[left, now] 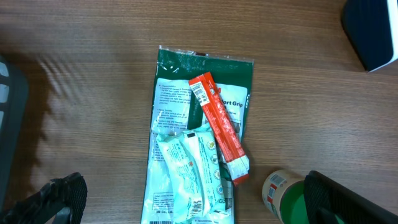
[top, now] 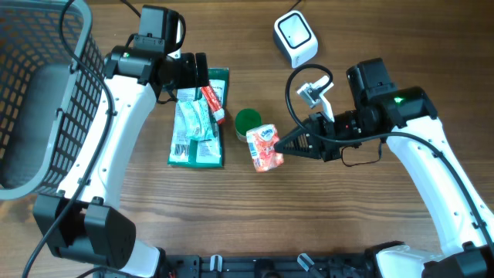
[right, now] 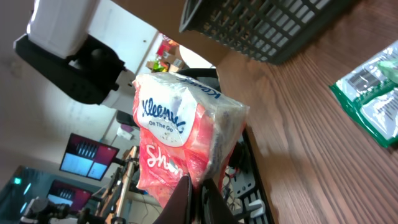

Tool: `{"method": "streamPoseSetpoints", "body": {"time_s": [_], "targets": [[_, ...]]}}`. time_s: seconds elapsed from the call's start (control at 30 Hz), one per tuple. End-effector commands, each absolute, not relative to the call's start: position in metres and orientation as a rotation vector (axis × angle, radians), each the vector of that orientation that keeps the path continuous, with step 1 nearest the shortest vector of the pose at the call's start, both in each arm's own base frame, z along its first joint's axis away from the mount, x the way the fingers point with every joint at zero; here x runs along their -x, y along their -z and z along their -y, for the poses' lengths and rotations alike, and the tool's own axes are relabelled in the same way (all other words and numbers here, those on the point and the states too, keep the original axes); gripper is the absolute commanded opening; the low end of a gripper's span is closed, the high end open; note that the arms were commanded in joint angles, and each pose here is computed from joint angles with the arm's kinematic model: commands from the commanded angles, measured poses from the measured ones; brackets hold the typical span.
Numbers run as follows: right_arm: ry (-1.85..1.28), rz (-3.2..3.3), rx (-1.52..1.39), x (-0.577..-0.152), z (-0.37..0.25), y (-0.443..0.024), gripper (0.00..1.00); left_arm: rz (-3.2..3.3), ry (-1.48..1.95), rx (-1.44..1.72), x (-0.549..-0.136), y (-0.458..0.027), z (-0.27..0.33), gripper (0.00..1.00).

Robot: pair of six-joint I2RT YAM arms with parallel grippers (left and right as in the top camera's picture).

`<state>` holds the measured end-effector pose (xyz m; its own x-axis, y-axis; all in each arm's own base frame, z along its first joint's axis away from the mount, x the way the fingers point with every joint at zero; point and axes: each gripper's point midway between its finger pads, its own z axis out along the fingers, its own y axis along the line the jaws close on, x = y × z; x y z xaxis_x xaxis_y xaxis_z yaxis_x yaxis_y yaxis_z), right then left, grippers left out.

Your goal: Scan the item barcode

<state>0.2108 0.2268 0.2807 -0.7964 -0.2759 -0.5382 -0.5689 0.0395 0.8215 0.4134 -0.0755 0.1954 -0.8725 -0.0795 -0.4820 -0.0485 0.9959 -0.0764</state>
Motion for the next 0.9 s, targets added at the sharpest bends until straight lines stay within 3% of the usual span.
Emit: {"method": "streamPoseSetpoints", "body": {"time_s": [0.0,0.37,0.87], "targets": [[-1.781,-2.114,0.871,-0.210,-0.224,-0.278,0.04,-2.634,0.069,0.112,-0.416,-0.193,0.072,1.00],[-1.572,-2.364,0.764,-0.226,-0.216,-0.247,0.04,-2.634,0.069,0.112,-0.416,-0.193,0.072,1.00],[-0.804,-2.884,0.217,-0.261,-0.164,-0.173,0.04,-2.634,0.069,0.112,-0.416,-0.193,0.072,1.00]]}}
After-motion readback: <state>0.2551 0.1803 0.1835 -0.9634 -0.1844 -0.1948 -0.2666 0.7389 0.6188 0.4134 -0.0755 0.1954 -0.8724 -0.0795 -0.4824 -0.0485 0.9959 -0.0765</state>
